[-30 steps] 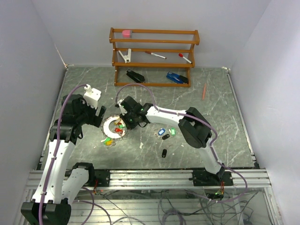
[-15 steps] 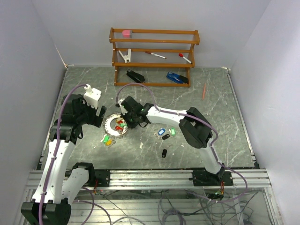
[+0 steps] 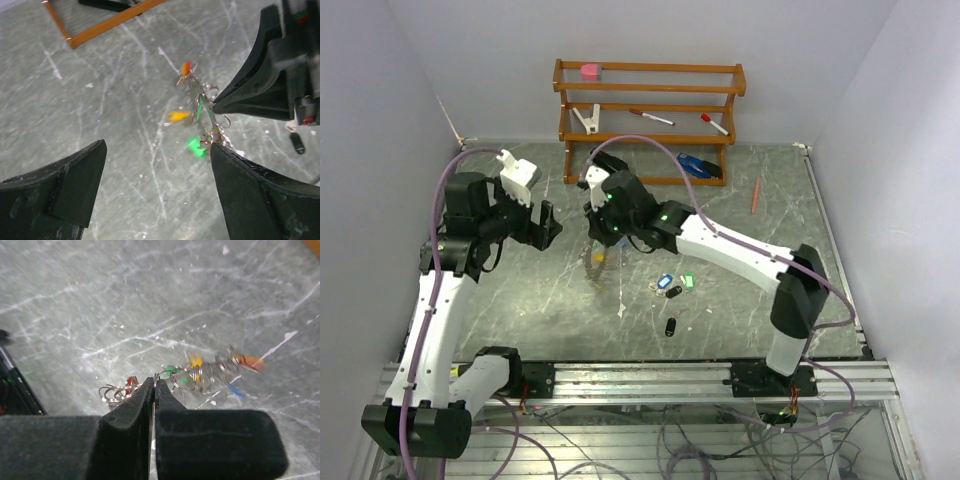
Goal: Put the keys on the keyring
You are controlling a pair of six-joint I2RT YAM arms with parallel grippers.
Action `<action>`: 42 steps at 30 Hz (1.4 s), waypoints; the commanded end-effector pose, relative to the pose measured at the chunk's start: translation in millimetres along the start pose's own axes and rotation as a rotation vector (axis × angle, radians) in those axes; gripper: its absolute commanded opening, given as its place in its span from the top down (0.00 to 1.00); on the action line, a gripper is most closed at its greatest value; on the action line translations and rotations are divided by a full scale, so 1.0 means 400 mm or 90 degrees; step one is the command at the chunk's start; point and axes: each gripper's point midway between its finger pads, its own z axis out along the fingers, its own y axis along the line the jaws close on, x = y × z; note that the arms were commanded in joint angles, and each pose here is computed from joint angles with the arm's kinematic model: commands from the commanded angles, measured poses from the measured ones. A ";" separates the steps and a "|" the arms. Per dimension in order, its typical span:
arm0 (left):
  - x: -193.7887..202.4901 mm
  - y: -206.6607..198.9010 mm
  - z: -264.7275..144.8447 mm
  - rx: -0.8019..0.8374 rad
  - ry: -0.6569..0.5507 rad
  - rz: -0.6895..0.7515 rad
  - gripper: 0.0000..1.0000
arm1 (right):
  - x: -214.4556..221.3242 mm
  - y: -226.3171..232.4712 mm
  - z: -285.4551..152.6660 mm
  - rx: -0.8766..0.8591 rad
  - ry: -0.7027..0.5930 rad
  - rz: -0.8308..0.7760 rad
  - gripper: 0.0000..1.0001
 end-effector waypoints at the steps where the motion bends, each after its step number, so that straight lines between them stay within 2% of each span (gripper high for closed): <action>1: -0.059 -0.075 -0.011 0.109 -0.042 -0.031 0.05 | -0.109 0.017 -0.080 -0.013 -0.088 -0.003 1.00; 4: -0.071 -0.102 -0.022 0.141 -0.053 -0.043 0.03 | -0.143 0.026 -0.111 -0.020 -0.112 0.008 1.00; 11: -0.084 -0.128 -0.039 0.168 -0.075 -0.043 0.00 | -0.157 0.003 -0.122 0.024 -0.093 0.045 1.00; 17: -0.044 -0.140 -0.011 0.192 -0.085 -0.053 0.00 | -0.183 0.032 -0.141 0.001 -0.108 0.078 1.00; 29: -0.065 -0.225 -0.011 0.302 -0.119 -0.033 0.00 | -0.226 0.096 -0.151 -0.029 -0.132 0.099 1.00; 36: -0.043 -0.227 0.009 0.293 -0.099 -0.010 0.00 | -0.254 0.149 -0.170 -0.067 -0.149 0.105 1.00; 42: -0.041 -0.230 0.001 0.291 -0.116 0.006 0.00 | -0.286 0.184 -0.216 -0.113 -0.172 0.116 1.00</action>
